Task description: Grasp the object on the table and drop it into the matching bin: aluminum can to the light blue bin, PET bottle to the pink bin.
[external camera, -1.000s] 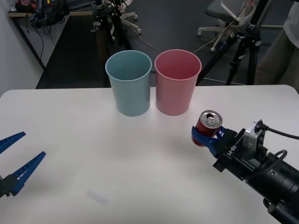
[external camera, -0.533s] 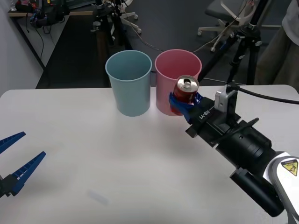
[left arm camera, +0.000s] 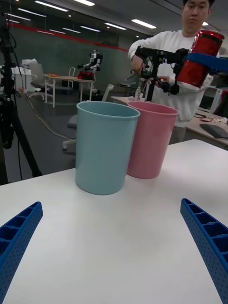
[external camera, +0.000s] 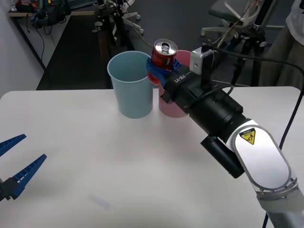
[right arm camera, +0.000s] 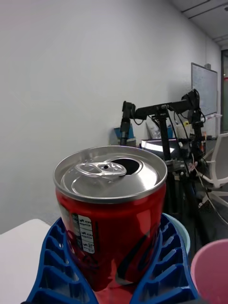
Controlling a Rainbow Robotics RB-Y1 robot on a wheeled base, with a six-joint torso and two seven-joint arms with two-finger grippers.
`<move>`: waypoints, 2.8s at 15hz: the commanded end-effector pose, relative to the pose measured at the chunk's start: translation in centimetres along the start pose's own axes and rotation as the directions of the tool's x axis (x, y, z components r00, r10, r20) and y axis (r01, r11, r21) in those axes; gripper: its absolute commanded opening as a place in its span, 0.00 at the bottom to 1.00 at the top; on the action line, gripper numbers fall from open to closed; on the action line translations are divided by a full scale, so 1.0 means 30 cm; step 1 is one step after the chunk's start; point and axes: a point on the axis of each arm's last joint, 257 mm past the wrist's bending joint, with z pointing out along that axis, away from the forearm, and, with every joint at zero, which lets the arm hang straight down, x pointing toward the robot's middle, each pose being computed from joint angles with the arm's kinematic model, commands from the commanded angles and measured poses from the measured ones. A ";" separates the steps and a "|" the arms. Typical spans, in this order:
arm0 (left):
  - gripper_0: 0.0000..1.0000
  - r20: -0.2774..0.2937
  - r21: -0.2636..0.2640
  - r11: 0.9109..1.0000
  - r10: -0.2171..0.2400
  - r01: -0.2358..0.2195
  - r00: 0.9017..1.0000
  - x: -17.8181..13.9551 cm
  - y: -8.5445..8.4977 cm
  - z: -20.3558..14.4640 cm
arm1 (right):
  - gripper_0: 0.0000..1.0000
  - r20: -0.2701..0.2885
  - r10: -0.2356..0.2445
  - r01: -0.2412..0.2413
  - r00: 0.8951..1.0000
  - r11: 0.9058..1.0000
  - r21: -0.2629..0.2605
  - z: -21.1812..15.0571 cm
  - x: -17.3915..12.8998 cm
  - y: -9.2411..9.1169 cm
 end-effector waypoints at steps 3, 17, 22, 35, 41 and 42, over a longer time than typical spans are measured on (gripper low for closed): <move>1.00 0.000 0.000 1.000 0.000 0.000 1.000 0.000 0.000 0.000 | 0.00 -0.004 0.006 -0.005 1.000 0.999 0.042 0.168 0.004 -0.052; 1.00 0.000 0.000 1.000 0.000 0.000 1.000 0.000 0.000 0.000 | 0.00 -0.094 -0.001 0.013 0.996 0.992 0.129 0.533 0.124 -0.160; 1.00 0.000 0.000 1.000 0.000 0.000 1.000 0.000 0.000 0.000 | 0.00 -0.135 -0.013 0.033 0.991 0.988 0.149 0.567 0.171 -0.189; 1.00 0.000 0.000 1.000 0.000 0.000 1.000 0.000 0.000 0.000 | 1.00 -0.142 -0.016 0.038 0.990 0.988 0.150 0.570 0.188 -0.183; 1.00 0.000 0.000 1.000 0.000 0.000 1.000 0.000 0.000 0.000 | 1.00 -0.137 -0.014 0.035 0.990 0.988 0.148 0.573 0.188 -0.172; 1.00 0.000 0.000 1.000 0.000 0.000 1.000 0.000 0.000 0.000 | 1.00 -0.136 -0.017 0.038 0.991 0.988 0.148 0.574 0.185 -0.172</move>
